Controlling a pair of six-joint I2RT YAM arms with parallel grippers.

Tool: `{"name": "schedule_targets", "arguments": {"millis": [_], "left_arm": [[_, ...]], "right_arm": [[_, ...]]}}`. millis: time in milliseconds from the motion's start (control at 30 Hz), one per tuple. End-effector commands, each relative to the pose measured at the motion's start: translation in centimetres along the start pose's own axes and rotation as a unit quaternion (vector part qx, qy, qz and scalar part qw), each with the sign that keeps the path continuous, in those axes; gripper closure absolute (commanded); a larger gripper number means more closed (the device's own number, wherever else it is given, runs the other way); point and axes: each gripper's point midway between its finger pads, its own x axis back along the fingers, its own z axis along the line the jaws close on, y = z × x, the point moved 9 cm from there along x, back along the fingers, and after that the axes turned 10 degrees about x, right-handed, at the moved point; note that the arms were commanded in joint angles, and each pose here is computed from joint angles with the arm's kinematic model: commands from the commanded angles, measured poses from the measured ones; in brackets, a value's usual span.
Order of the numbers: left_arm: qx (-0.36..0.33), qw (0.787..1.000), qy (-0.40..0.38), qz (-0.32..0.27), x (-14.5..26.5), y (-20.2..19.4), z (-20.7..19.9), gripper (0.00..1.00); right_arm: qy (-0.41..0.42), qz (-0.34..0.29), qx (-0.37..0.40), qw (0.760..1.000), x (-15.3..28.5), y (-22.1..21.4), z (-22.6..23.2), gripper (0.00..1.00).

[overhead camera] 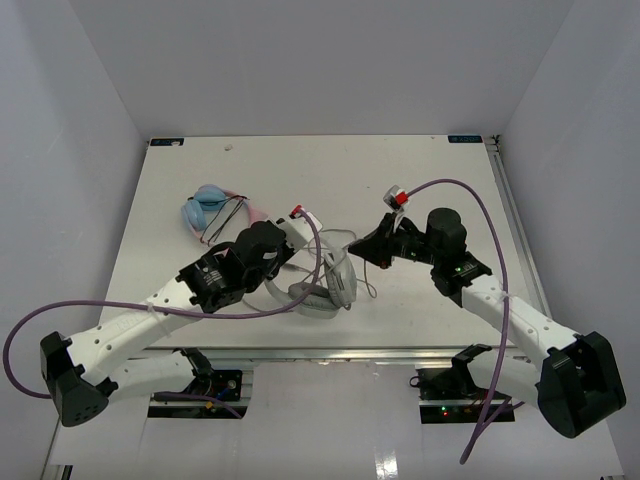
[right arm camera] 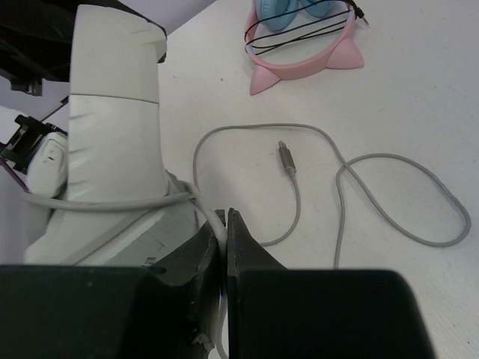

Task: Wrap the headphones

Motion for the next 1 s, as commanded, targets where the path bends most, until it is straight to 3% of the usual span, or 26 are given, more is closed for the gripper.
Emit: {"name": "schedule_targets", "arguments": {"millis": [0,633,967], "left_arm": [[-0.084,0.993,0.078,0.002,-0.2,-0.9,1.6,1.00],[-0.073,0.988,0.118,-0.063,-0.1,-0.3,2.3,1.00],[-0.042,0.992,0.110,-0.045,-0.8,0.0,1.9,1.00]], "right_arm": [[0.035,-0.059,0.023,0.997,0.4,3.8,0.6,0.92],[0.168,-0.076,0.003,0.983,1.0,5.9,3.2,0.89],[0.235,-0.096,-0.023,0.967,0.8,6.3,4.4,0.87]]}}
